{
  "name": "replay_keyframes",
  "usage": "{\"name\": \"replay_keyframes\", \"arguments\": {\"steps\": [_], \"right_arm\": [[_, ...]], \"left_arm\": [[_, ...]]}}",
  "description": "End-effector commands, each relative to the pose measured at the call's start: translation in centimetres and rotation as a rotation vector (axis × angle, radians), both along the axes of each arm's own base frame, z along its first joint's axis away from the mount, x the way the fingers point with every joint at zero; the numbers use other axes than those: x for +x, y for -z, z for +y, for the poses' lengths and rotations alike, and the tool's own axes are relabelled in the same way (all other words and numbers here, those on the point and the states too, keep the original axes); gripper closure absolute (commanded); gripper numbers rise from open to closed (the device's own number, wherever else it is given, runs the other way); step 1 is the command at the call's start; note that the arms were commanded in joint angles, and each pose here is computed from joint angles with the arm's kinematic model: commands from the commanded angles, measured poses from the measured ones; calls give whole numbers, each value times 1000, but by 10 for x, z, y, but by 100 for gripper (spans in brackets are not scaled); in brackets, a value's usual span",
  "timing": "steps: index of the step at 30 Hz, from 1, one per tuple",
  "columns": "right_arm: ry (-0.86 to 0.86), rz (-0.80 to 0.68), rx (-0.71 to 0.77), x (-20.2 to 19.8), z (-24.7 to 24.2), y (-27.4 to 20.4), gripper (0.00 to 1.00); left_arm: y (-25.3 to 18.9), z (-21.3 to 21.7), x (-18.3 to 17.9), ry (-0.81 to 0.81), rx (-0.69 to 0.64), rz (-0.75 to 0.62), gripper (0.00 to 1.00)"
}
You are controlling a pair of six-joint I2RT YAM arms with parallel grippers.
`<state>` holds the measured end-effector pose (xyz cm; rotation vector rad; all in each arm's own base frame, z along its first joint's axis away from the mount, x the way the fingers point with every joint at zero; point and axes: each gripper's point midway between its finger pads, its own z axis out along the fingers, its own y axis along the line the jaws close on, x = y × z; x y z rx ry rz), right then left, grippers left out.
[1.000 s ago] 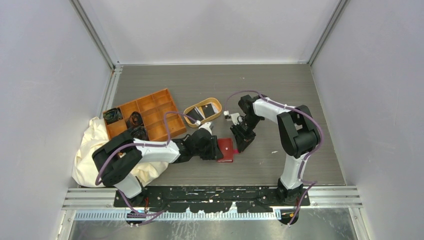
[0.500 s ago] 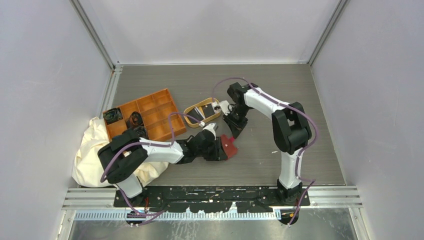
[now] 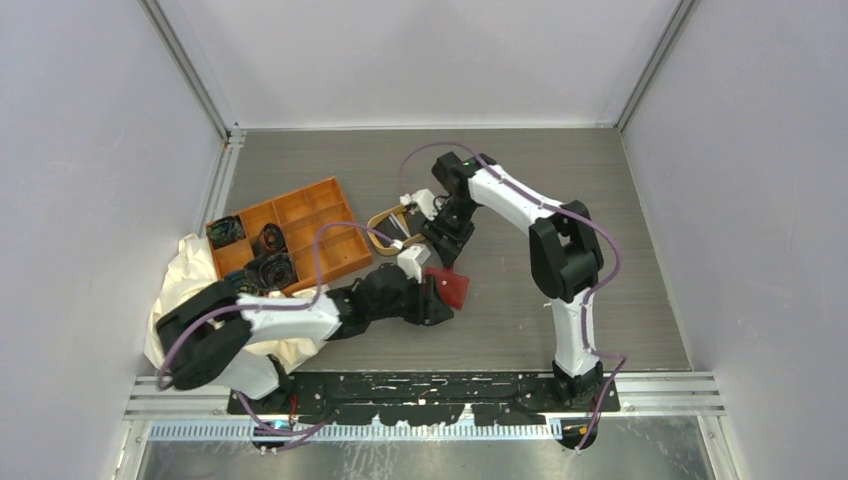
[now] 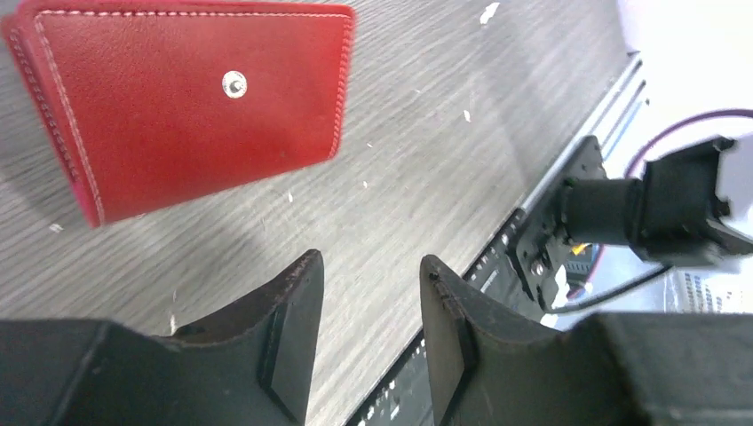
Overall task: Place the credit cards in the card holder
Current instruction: Close the card holder at the center of the board.
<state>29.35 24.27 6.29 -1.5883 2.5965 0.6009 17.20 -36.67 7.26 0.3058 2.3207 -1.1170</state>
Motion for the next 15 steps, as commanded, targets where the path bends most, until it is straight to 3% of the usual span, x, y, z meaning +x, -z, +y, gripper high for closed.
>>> {"name": "replay_keyframes", "arguments": {"steps": [1,4,7,9,11,13,15], "right_arm": [[111,-177,189,24,-15,-79,42],[108,-216,335,15,-16,-109,40],[68,-219,571,-7,-5,-127,37],[21,-254,696,-18,2,-129,24],[-7,-253,745,-24,6,-117,17],[34,-229,699,-15,5,-101,20],[100,-175,614,-3,1,-83,37]], "left_arm": [[-51,21,2,43,-64,-253,54],[-53,43,5,64,-2,-325,51],[-59,51,14,94,8,-371,53],[-63,51,23,86,-1,-368,56],[-65,46,33,82,-11,-342,65],[-60,42,44,73,-2,-303,77],[-54,37,55,71,-4,-266,78]]}}
